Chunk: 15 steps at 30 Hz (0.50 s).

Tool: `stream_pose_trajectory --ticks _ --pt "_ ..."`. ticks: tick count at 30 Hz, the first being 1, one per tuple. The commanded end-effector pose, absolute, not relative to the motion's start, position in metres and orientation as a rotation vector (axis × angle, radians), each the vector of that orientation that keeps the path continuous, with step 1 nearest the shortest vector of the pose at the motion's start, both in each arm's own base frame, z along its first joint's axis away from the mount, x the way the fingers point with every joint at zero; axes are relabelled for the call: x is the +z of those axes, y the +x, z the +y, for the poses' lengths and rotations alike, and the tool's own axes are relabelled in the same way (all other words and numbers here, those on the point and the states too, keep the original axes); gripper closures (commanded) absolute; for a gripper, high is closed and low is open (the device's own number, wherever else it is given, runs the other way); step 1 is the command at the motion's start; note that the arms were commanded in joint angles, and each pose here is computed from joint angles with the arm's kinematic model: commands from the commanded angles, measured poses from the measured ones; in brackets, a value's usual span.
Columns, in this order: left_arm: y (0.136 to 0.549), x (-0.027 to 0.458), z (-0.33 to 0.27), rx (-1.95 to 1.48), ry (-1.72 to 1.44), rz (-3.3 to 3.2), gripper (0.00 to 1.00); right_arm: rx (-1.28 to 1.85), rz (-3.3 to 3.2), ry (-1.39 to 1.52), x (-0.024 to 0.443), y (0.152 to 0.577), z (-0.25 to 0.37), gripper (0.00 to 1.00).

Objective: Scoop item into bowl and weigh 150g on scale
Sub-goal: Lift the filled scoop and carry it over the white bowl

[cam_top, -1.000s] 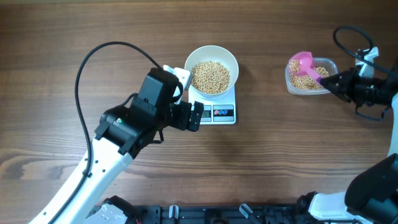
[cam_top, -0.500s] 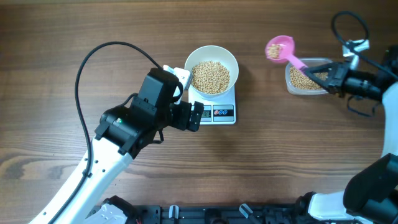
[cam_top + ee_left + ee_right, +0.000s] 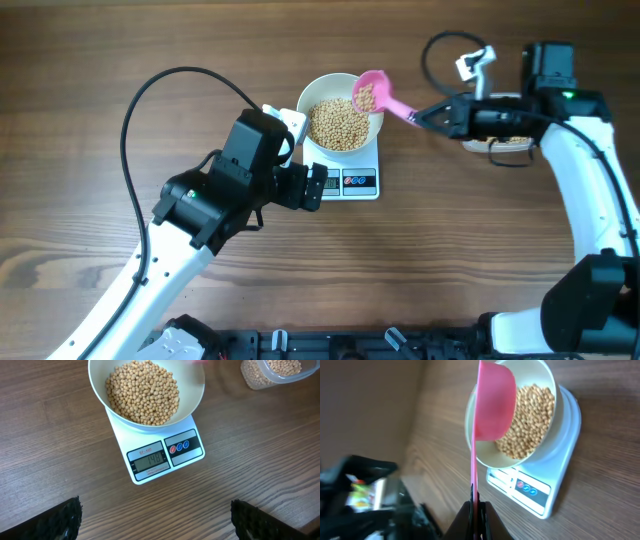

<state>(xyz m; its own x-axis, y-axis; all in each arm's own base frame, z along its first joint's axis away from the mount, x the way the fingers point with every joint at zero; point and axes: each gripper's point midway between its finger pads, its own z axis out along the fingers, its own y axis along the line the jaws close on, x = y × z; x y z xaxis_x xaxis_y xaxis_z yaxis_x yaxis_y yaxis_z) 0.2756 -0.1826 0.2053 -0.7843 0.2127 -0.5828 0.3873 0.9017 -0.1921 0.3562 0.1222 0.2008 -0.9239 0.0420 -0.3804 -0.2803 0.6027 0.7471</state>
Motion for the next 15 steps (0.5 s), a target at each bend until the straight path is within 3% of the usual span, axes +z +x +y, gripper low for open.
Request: stream_pose_trajectory --ticks 1,9,15 --pt "0.276 0.206 -0.181 -0.399 0.415 2.487 0.00 0.994 2.490 -0.281 0.204 0.363 0.129 0.95" --pt "0.276 0.206 -0.181 -0.399 0.415 2.487 0.00 0.698 2.397 -0.406 0.223 0.375 0.143 0.96" --pt "0.276 0.206 -0.181 -0.399 0.415 2.487 0.00 0.680 2.355 -0.490 0.227 0.374 0.162 0.95"
